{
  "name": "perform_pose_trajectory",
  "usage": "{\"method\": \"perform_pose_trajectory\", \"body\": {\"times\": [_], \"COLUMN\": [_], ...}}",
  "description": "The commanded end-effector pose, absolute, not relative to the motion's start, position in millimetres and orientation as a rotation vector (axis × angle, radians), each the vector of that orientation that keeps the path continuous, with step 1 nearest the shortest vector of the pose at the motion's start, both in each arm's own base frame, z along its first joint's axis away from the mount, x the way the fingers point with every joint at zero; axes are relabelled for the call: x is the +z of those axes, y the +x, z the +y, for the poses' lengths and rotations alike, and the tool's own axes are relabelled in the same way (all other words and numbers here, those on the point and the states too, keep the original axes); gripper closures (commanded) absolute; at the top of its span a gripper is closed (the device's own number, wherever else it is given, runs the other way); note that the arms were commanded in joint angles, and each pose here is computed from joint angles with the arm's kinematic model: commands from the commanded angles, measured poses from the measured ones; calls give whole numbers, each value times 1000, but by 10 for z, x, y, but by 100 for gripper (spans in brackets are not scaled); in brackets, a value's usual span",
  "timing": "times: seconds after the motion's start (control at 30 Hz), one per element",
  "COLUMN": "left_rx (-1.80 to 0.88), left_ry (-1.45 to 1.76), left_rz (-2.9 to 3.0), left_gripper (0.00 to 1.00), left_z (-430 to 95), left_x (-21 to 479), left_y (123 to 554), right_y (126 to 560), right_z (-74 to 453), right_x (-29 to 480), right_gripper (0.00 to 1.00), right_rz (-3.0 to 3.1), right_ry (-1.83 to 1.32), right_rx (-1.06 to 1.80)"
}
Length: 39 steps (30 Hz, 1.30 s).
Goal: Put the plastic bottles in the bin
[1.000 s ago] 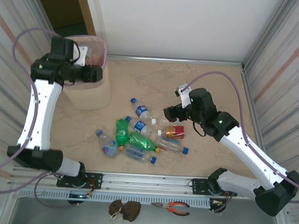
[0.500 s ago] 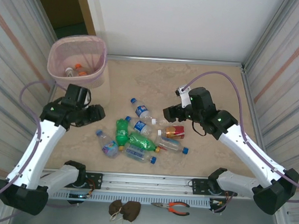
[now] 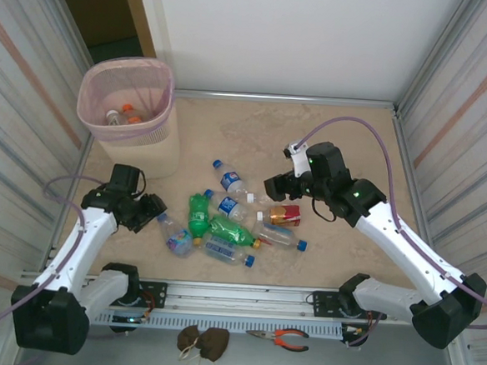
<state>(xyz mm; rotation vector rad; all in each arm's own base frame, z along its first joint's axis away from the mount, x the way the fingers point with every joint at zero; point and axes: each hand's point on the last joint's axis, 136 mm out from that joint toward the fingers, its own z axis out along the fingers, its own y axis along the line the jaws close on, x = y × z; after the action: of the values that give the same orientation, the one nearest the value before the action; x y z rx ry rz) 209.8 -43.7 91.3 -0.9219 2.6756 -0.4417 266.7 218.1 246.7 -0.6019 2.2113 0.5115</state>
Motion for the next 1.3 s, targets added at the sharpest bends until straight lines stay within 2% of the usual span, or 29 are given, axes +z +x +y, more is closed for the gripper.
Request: {"method": "perform_pose_trajectory", "body": {"times": [0.0, 0.37, 0.83, 0.97, 1.27], "left_rx": [-535, -624, -624, -619, -575], "left_ry": [-968, -1011, -1007, -1004, -942], "left_rz": [2642, 2683, 2706, 2707, 2666], "left_gripper": [44, 44, 57, 64, 73], "left_z": [-448, -504, -494, -483, -412], "left_x": [792, 381, 264, 267, 554], "left_y": [2218, 2352, 2436, 2438, 2484], "right_y": [2686, 2707, 2707, 2698, 2677], "right_z": [2176, 2193, 2205, 2208, 2195], "right_x": [2589, 2611, 2563, 2576, 2633], "right_gripper": [13, 13, 14, 14, 15], "right_rz": [2208, 2207, 2222, 2219, 2199], "right_ry": [-561, -564, -581, -585, -595], "right_rx": [535, 533, 516, 514, 493]}}
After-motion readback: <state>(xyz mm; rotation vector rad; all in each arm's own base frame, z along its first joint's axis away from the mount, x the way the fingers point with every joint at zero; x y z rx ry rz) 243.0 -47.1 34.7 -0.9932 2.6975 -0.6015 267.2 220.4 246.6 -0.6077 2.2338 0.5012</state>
